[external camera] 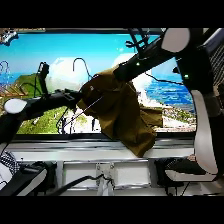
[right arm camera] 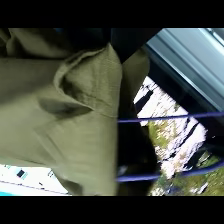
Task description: Fold the clothes and pants, and hang the long-sleeved shirts on hangers.
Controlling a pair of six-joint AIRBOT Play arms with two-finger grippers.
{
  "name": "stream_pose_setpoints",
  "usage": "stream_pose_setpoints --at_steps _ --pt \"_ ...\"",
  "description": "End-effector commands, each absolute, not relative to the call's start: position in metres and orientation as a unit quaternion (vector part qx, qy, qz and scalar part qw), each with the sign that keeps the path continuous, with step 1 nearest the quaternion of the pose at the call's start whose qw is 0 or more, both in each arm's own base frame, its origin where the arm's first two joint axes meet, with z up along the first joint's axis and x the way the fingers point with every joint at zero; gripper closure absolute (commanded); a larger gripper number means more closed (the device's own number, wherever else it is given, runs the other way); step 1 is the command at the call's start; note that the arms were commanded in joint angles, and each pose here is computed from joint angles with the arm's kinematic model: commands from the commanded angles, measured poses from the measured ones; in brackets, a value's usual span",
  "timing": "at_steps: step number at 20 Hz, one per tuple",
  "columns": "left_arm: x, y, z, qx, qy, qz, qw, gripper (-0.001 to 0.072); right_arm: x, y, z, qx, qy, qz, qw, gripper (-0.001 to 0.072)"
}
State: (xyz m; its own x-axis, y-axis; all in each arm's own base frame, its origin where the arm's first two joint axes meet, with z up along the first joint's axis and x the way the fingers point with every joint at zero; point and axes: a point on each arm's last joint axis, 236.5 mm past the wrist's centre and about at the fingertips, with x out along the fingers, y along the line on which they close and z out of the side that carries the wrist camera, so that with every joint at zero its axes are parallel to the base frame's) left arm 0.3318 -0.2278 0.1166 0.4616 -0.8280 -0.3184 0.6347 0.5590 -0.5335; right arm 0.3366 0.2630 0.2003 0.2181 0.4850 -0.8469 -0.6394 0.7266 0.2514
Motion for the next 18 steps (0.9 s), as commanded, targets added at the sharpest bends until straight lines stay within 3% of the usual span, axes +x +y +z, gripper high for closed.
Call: stream_pose_setpoints --at_steps 1,5,7,11,18 --pt "0.348 -0.247 0.170 -0.335 0.142 -0.549 0.753 0.0693 0.320 0.255 0.221 -0.085 0.494 0.372 0.781 0.0684" --pt "0.322 -0.268 0.160 -0.381 0.160 -0.650 0.638 0.0691 0.332 0.244 0.220 -0.108 0.481 0.349 0.797 0.0684" --pt "0.315 -0.273 0.153 -0.395 0.170 -0.664 0.611 0.0690 0.344 0.235 0.218 -0.119 0.476 0.325 0.809 0.0684" --pt "0.335 -0.276 0.143 -0.411 0.172 -0.632 0.634 0.0690 0.344 0.244 0.214 -0.114 0.478 0.335 0.804 0.0684" --pt "0.406 -0.240 0.157 -0.474 0.077 -0.529 0.700 0.0690 0.339 0.269 0.222 -0.113 0.452 0.363 0.807 0.0684"
